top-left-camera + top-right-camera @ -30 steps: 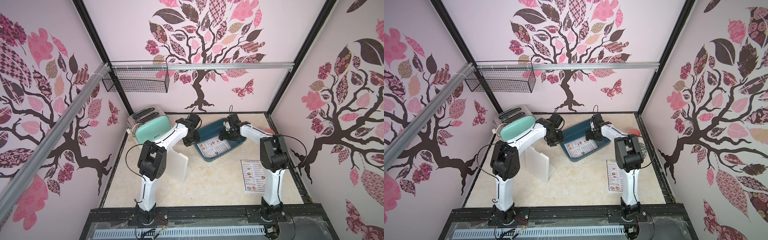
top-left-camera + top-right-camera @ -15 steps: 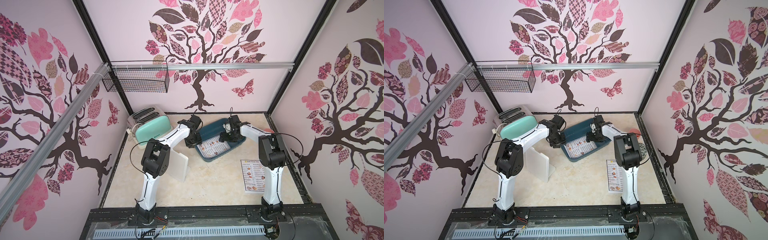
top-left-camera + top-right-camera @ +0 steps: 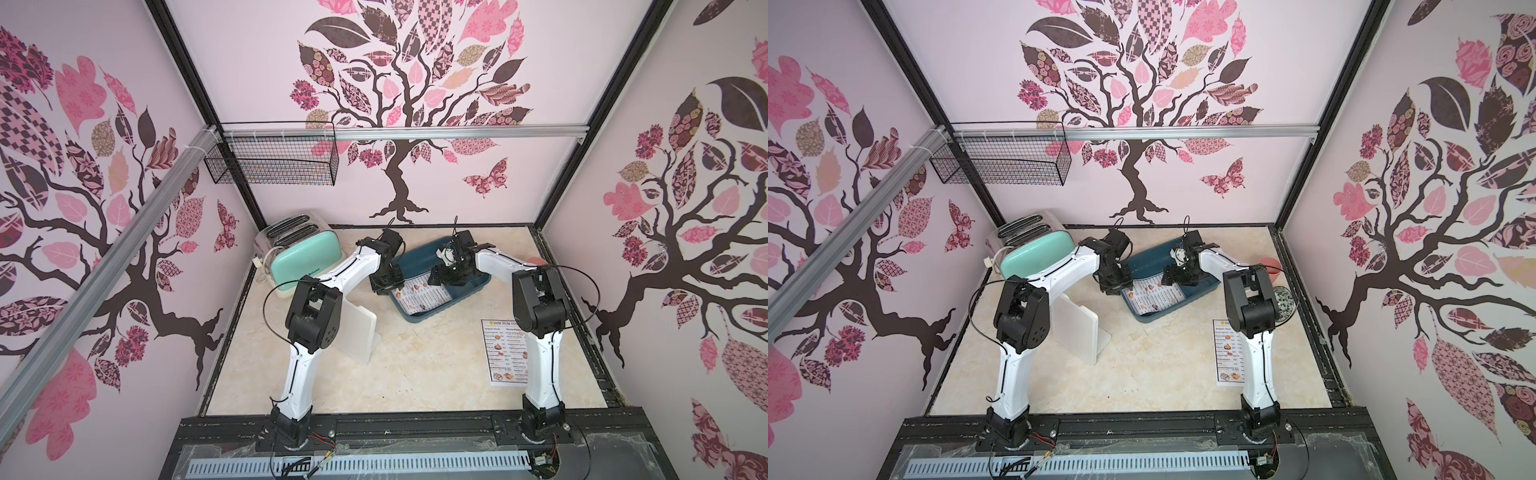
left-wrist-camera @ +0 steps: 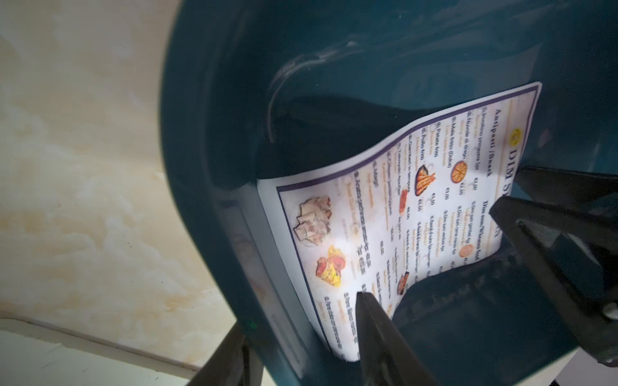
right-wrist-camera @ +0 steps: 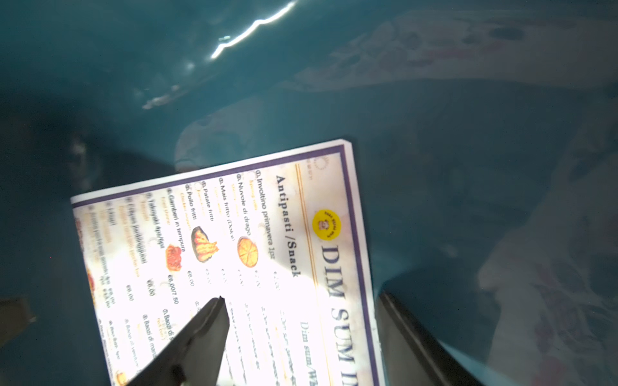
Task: Replace the menus in the menu holders
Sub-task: Pick up the menu from the storage box.
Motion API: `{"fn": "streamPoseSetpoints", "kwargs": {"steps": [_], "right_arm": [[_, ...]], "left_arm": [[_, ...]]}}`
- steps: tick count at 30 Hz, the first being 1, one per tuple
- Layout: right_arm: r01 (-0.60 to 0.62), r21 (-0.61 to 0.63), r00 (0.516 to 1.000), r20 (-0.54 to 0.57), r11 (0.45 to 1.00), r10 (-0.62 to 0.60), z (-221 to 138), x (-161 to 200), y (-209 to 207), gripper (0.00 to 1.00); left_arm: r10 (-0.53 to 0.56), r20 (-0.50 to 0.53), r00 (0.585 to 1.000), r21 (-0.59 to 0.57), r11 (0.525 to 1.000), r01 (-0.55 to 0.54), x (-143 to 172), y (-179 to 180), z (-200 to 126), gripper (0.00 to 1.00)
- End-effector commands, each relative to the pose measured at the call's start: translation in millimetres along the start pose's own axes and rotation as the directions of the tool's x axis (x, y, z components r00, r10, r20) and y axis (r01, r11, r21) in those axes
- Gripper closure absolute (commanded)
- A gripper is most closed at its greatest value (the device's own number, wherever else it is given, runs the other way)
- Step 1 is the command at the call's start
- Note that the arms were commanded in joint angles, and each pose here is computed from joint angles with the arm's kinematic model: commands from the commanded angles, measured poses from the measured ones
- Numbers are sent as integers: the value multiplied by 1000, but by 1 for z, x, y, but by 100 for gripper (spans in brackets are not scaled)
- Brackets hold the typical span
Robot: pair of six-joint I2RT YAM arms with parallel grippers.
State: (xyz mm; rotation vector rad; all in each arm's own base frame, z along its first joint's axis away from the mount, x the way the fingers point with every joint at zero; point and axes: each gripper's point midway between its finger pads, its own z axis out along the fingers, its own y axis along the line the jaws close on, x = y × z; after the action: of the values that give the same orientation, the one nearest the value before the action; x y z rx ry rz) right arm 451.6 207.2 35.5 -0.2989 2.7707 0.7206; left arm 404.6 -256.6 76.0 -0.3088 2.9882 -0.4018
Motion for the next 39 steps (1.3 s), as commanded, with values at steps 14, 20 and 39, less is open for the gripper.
{"fn": "streamPoseSetpoints", "kwargs": {"steps": [14, 20, 39], "right_arm": [[-162, -212, 962, -252, 964, 107, 41, 70, 32, 25], [-177, -195, 960, -249, 965, 126, 44, 69, 28, 25], [-197, -207, 958, -248, 958, 143, 46, 67, 27, 26]], "left_arm": [[15, 126, 992, 132, 991, -31, -21, -35, -35, 44], [94, 299, 949, 18, 994, -104, -37, -19, -77, 44], [967, 127, 219, -407, 253, -878, 85, -79, -84, 52]]}}
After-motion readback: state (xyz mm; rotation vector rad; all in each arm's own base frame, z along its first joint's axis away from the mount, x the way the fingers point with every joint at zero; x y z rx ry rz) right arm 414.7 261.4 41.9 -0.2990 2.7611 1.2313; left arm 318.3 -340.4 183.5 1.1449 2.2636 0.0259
